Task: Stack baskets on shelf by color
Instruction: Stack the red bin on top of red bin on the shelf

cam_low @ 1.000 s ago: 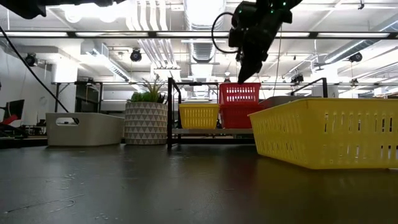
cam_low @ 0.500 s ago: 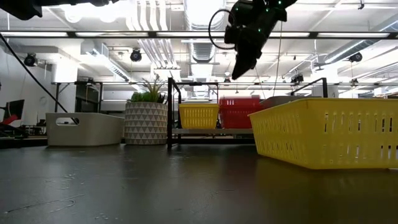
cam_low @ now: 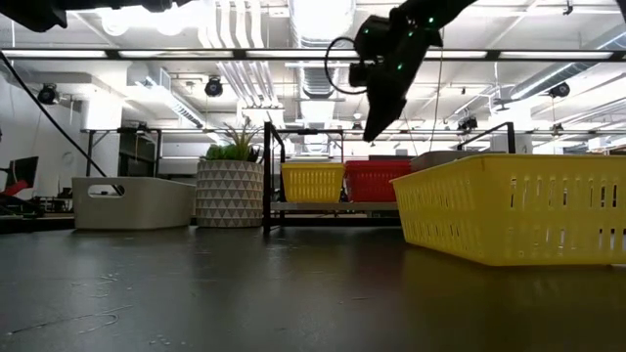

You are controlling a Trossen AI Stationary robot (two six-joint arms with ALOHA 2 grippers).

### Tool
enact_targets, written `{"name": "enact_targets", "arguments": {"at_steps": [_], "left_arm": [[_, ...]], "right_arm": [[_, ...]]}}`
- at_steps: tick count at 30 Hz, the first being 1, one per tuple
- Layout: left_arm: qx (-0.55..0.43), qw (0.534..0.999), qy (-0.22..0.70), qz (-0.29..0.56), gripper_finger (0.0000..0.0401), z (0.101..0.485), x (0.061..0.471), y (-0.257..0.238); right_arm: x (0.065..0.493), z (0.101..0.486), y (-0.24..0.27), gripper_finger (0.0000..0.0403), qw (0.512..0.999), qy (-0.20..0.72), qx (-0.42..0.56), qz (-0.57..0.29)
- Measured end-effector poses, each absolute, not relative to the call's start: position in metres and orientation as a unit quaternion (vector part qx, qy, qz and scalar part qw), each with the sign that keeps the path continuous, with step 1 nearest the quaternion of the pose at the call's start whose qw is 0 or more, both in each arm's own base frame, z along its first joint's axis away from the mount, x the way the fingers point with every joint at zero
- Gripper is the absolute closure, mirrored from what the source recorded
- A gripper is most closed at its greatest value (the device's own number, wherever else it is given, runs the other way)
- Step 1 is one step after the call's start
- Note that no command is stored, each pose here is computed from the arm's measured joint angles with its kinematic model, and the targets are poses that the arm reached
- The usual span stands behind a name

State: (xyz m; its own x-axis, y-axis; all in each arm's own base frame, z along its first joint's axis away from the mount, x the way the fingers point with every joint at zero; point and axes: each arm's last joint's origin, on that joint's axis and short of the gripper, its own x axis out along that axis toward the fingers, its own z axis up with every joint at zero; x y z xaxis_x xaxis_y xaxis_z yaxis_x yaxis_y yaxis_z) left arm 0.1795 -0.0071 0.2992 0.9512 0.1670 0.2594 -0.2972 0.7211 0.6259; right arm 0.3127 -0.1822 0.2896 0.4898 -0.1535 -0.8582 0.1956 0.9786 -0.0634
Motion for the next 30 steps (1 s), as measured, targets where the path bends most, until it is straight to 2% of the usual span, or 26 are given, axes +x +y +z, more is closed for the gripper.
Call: {"name": "enact_targets", "arguments": {"at_steps": [12,30], "left_arm": [[0.352,0.923,-0.092,0.126,0.0354,0.299,0.180,-0.007],[0.353,0.923,-0.092,0.126,0.0354,0.299,0.180,-0.007]], "right_arm": [[0.333,0.246,-0.193,0.0387,0.835,0.540,0.028,-0.104],[0.337,0.245,-0.165,0.0390,0.815,0.575,0.034,-0.064]]}}
